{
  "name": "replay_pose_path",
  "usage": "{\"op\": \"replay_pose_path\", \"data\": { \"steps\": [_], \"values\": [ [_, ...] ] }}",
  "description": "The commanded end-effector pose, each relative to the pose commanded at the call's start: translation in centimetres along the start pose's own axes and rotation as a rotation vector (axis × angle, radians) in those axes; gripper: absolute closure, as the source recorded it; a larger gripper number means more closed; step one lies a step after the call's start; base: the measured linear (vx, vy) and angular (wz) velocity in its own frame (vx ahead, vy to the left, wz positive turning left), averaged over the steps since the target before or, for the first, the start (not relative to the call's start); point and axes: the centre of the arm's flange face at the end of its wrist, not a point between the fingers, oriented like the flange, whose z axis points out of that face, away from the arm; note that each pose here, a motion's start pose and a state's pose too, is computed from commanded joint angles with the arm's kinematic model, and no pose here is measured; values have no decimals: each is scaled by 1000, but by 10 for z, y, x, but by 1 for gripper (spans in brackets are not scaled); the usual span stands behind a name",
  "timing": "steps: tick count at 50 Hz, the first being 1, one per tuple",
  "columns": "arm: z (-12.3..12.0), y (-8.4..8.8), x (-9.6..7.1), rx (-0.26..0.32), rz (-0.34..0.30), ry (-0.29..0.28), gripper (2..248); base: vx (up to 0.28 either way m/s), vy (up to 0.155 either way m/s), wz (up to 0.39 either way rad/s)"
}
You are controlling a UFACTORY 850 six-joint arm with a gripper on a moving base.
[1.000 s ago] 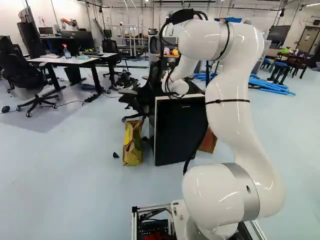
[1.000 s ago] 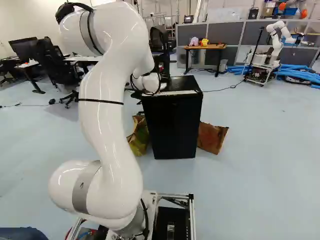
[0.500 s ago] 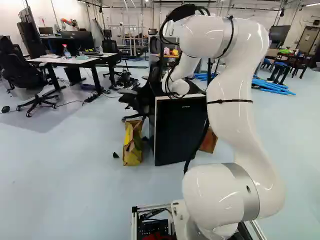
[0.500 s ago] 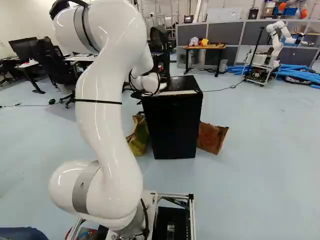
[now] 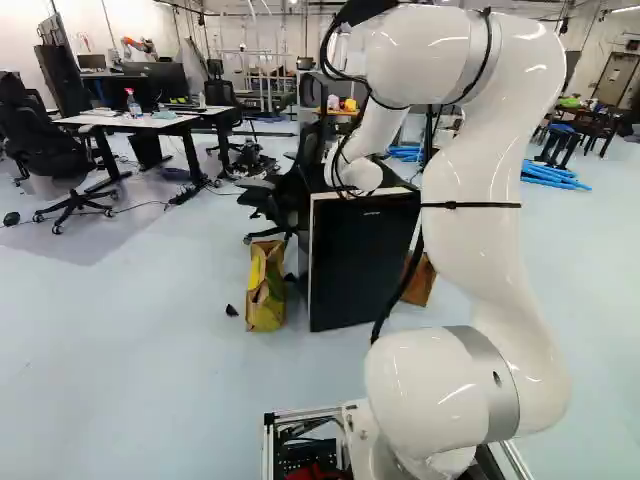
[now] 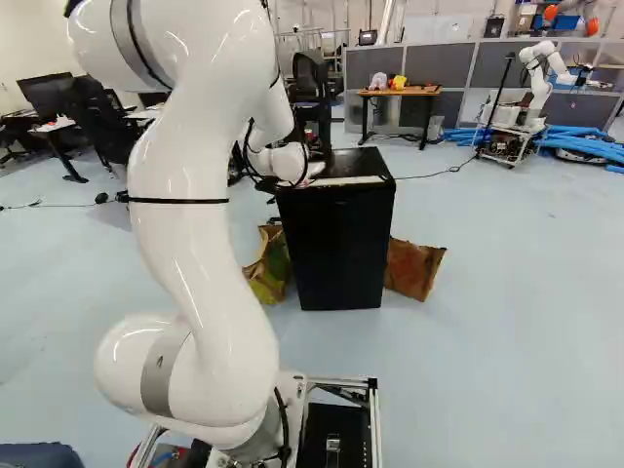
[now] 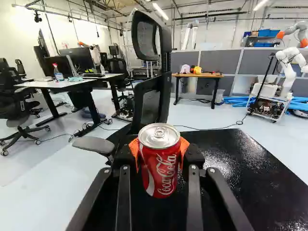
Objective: Grab a drink from the fridge
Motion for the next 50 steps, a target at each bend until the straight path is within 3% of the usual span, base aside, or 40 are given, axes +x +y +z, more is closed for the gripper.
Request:
{"op": "replay_pose_path", "data": {
  "steps": [24,50],
  "values": [
    [-67,-9,0,-6,-2,-44,150,0,0,0],
    [-167,-19,-16,-14,-7,-106,150,0,0,0]
  ]
}}
